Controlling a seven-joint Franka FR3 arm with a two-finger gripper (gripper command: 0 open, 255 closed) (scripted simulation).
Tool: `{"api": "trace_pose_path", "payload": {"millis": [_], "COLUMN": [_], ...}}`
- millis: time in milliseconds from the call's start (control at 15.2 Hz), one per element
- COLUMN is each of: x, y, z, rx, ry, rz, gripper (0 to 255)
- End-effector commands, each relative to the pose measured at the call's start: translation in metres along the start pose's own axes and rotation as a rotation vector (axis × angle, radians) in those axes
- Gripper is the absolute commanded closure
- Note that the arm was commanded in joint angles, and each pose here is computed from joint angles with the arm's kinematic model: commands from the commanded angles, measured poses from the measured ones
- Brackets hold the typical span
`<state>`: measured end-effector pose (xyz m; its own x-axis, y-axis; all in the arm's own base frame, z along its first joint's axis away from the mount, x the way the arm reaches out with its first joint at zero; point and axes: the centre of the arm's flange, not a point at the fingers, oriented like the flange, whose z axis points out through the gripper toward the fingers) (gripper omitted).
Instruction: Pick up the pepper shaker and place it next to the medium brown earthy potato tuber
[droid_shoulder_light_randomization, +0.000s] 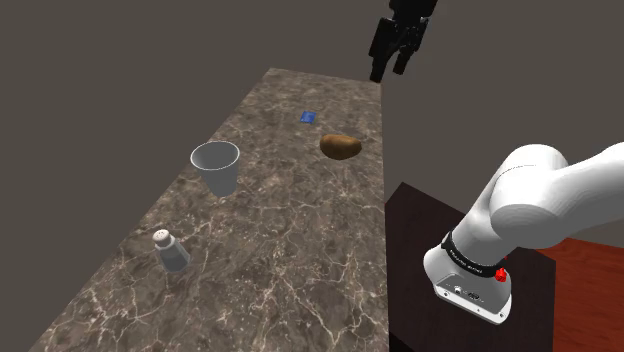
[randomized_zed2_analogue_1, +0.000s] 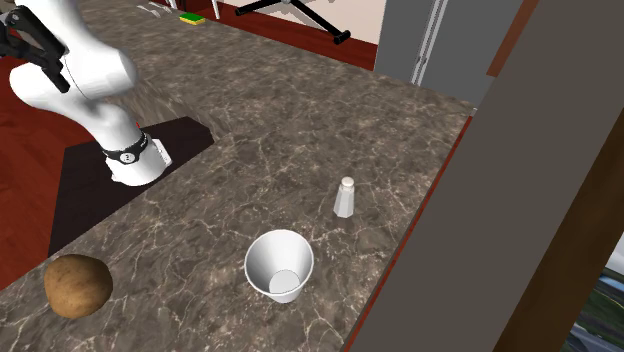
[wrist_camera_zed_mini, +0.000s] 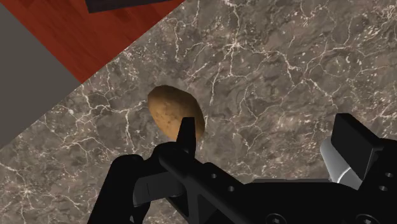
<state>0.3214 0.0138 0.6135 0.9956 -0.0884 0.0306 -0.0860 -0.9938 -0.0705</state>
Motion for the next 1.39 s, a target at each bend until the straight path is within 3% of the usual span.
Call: {"api": "trace_pose_path", "payload": {"millis": [0, 1320], "x": [0.0, 0.062], "y": [0.0, -0.236], "z": [0.0, 0.117], "rx": [0.0, -0.068], "ry": [0.0, 0.06], "rz": [0.0, -0.082], "gripper": [0, 0]}}
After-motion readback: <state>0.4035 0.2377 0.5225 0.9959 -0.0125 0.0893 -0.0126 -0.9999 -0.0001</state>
